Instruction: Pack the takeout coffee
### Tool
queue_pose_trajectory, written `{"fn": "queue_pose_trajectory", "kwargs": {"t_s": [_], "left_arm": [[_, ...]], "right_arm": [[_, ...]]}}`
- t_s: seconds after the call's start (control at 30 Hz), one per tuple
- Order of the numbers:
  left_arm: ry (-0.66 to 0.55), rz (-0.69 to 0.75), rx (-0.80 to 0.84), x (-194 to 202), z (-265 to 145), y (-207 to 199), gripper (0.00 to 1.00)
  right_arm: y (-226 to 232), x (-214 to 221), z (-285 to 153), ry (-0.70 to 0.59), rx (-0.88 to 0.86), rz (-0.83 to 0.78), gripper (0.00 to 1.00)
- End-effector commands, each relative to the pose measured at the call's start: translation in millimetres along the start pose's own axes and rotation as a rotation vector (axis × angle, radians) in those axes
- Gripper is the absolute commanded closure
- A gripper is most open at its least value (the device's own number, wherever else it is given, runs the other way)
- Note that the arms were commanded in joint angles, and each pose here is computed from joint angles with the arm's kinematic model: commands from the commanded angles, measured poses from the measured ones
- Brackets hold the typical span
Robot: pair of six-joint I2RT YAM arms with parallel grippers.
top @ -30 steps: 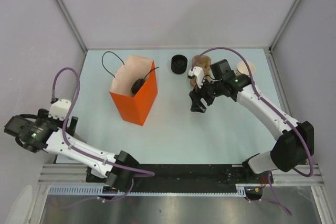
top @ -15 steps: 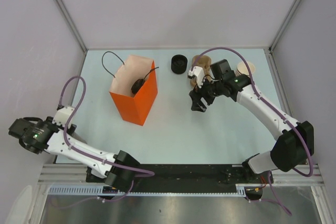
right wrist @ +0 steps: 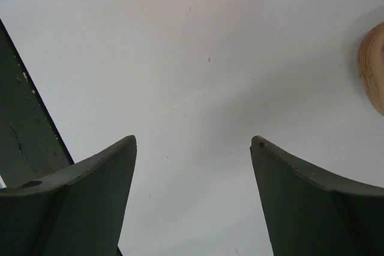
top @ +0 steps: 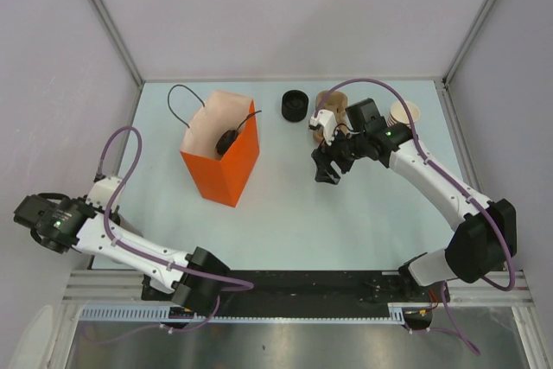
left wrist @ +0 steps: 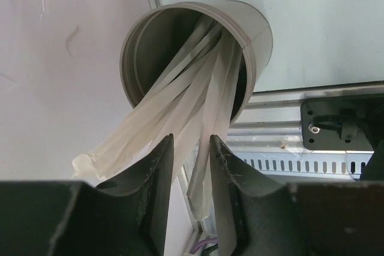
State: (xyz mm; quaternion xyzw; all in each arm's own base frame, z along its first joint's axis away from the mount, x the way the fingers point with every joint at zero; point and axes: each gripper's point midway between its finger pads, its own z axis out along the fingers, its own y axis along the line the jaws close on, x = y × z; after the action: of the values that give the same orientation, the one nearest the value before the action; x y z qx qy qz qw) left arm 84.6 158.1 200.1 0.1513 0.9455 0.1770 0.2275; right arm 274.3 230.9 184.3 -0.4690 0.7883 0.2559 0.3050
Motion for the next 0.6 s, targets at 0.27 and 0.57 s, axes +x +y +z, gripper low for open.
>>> {"fn": "queue_pose_trajectory", "kwargs": {"t_s": [0.27,0.57], "left_arm": [[-0.041,-0.018,0.086,-9,-7,-22,0.86],[-0.071,-0.018,0.074,-16,-10,-18,1.0]], "right_arm": [[-2,-5,2,-0.016,0.011,-0.025,0.2],[-2,-4,3,-0.013,0.01,-0.023,0.21]]}}
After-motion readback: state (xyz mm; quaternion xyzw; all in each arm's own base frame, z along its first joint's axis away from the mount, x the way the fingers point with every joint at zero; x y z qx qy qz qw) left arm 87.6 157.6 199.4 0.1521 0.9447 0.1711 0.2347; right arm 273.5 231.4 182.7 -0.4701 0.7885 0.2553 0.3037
